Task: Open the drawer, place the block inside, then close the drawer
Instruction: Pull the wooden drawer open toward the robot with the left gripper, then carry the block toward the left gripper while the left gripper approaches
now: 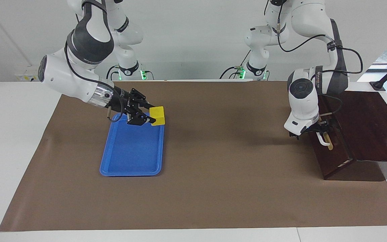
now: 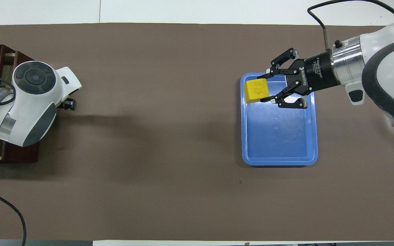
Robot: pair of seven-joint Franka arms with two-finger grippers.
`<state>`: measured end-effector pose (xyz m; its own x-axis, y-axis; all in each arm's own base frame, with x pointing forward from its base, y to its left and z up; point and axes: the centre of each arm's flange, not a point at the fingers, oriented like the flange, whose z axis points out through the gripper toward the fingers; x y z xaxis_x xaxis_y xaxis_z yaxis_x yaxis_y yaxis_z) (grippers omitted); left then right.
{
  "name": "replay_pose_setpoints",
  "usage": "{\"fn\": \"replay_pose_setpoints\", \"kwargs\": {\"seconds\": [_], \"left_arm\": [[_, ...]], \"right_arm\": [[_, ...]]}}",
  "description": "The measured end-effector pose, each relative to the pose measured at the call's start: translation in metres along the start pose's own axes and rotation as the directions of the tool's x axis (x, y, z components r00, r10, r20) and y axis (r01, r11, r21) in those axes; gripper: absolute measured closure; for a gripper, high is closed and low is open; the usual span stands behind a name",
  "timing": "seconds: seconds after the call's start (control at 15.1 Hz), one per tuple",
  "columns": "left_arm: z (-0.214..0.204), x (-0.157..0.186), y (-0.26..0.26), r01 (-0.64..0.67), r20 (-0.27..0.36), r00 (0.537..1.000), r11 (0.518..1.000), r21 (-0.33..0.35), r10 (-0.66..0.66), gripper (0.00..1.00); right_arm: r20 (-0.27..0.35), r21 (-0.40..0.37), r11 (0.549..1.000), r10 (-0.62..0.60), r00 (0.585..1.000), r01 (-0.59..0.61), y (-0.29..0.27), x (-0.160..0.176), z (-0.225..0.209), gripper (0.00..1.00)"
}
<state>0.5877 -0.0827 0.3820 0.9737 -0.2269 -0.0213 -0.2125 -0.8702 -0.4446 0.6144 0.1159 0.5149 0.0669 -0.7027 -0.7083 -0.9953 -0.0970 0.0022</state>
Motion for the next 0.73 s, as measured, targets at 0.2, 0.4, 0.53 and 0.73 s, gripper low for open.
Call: {"fn": "replay_pose_setpoints", "kwargs": {"seconds": [0.2, 0.4, 0.53, 0.73], "left_arm": [[-0.017, -0.001, 0.033, -0.036, 0.000, 0.999, 0.999, -0.019, 0.036, 0.00], [-0.024, -0.003, 0.052, -0.057, 0.002, 0.998, 0.998, -0.033, 0.057, 0.00], [-0.027, -0.003, 0.059, -0.066, 0.000, 0.998, 0.997, -0.037, 0.066, 0.00], [-0.030, -0.004, 0.065, -0.069, 0.003, 0.998, 0.996, -0.049, 0.069, 0.00]], "right_arm": [[0.000, 0.000, 1.000, 0.000, 1.000, 0.000, 0.000, 0.000, 0.000, 0.45], [0.000, 0.000, 1.000, 0.000, 1.000, 0.000, 0.000, 0.000, 0.000, 0.45], [0.000, 0.000, 1.000, 0.000, 1.000, 0.000, 0.000, 0.000, 0.000, 0.45], [0.000, 0.000, 1.000, 0.000, 1.000, 0.000, 0.000, 0.000, 0.000, 0.45]]}}
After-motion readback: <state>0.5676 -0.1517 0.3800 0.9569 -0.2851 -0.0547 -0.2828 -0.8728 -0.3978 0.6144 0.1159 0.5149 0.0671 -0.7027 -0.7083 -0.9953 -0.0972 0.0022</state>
